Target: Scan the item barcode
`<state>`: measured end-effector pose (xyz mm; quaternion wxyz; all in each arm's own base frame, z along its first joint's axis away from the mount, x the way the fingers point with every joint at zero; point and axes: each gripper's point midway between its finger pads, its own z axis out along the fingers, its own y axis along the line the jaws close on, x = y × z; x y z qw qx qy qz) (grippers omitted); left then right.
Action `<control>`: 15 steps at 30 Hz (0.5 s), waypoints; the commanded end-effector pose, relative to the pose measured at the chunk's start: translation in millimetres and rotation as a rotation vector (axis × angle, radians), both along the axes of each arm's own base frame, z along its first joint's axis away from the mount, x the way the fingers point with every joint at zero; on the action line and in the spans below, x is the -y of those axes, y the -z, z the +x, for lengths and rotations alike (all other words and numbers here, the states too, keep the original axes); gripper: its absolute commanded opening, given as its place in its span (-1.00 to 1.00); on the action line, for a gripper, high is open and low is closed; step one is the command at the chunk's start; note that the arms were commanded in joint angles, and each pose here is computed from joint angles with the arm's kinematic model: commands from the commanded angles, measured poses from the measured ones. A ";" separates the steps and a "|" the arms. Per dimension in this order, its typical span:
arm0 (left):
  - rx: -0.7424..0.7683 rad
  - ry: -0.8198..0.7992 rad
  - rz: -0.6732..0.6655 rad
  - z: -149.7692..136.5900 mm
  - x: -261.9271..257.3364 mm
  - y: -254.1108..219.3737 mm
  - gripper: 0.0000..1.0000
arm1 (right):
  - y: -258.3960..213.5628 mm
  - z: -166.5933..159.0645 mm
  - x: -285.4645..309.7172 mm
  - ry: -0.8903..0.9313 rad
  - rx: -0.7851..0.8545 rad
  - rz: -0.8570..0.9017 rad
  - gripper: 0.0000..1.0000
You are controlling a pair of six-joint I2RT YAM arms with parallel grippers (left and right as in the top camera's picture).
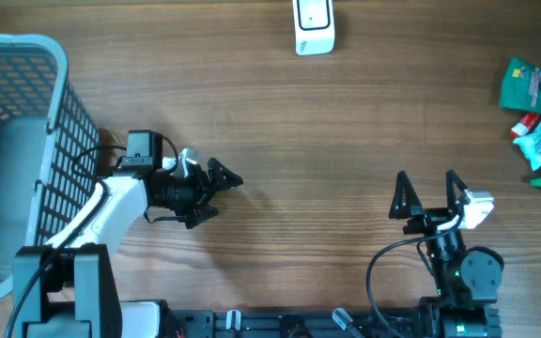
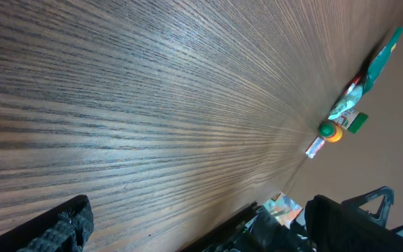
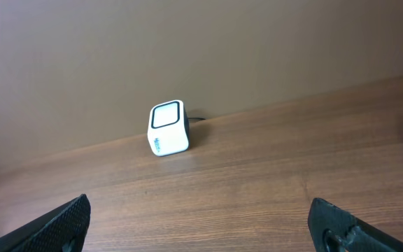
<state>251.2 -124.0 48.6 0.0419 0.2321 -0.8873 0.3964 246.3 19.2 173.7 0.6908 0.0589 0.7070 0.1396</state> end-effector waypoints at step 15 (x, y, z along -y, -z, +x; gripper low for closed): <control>0.010 0.009 0.000 -1.7 1.4 -1.5 1.00 | -2.9 -0.4 1.7 0.011 0.017 -0.031 0.99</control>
